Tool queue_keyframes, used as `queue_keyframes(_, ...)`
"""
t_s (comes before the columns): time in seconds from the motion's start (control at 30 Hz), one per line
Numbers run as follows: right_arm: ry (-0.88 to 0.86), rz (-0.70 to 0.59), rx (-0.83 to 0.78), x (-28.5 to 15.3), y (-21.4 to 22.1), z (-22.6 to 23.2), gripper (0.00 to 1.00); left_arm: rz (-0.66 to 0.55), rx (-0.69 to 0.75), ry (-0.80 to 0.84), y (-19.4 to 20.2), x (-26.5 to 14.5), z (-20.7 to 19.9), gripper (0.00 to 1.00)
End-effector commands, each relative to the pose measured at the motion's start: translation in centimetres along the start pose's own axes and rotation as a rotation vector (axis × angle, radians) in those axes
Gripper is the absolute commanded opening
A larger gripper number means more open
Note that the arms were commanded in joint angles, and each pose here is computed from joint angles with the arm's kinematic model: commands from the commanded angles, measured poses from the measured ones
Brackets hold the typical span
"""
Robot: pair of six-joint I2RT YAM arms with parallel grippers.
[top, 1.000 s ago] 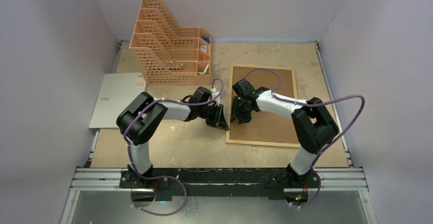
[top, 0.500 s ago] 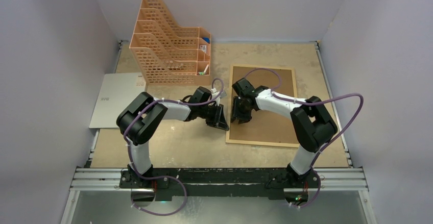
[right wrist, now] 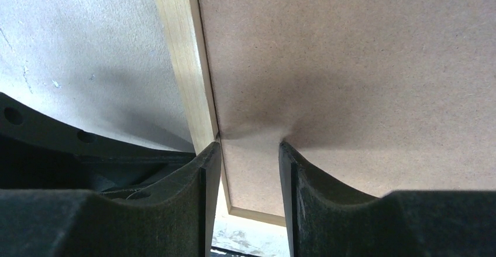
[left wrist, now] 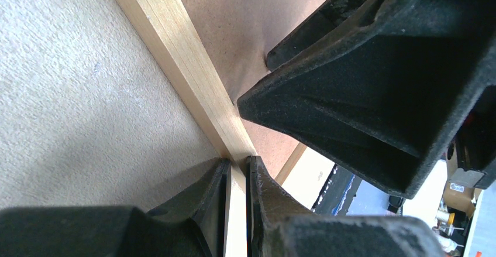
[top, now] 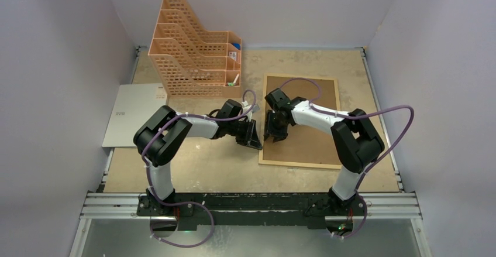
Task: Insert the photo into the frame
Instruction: Adjust the photo frame at the center of the board.
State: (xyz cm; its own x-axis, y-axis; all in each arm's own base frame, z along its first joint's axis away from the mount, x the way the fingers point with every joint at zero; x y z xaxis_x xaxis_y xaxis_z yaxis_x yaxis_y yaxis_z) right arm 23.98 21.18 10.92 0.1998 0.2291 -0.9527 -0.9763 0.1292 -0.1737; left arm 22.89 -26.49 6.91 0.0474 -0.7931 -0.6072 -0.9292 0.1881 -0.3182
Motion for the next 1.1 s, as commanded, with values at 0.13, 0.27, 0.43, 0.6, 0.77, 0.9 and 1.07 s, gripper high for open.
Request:
queue_keyframes(0.13,0.164,0.057,0.023,3.7,1.2,-2.1,0.42,0.106,-0.02,-0.351,4.2,1.1,6.1,0.02)
queue_keyframes(0.27,0.169,0.069,0.028,4.0,1.3,-2.1,0.42,0.106,-0.019,-0.353,4.3,1.1,6.2,0.01)
queue_keyframes(0.43,0.157,0.072,0.035,4.1,1.3,-1.9,0.44,0.108,-0.02,-0.354,4.3,1.1,6.3,0.01)
queue_keyframes(0.6,0.151,0.077,0.036,4.2,1.4,-1.9,0.45,0.109,-0.018,-0.354,4.3,1.1,6.3,0.01)
queue_keyframes(0.77,0.171,0.078,0.038,4.4,1.3,-2.0,0.44,0.109,-0.017,-0.353,4.3,1.2,6.3,0.01)
queue_keyframes(0.9,0.203,0.079,0.027,4.7,1.3,-1.9,0.43,0.107,-0.015,-0.355,4.2,1.1,6.3,0.01)
queue_keyframes(1.07,0.203,0.098,0.021,5.2,1.4,-1.7,0.43,0.117,-0.023,-0.357,4.4,1.3,6.5,0.02)
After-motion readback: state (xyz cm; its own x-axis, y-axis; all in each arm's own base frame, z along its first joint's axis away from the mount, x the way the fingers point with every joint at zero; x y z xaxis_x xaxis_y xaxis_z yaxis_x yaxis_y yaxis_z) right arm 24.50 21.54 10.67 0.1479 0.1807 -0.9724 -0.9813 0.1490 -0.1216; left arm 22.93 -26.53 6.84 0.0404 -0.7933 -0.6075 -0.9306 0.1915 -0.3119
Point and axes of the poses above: each gripper's point midway between its finger pads, its own x axis out along the fingers, its own z axis along the line the jaws close on, y = z × x, the point moved 9 cm from there along -x, back along the fingers, and after that the axes turned 1 degree about -x, right-handed, at the moved point
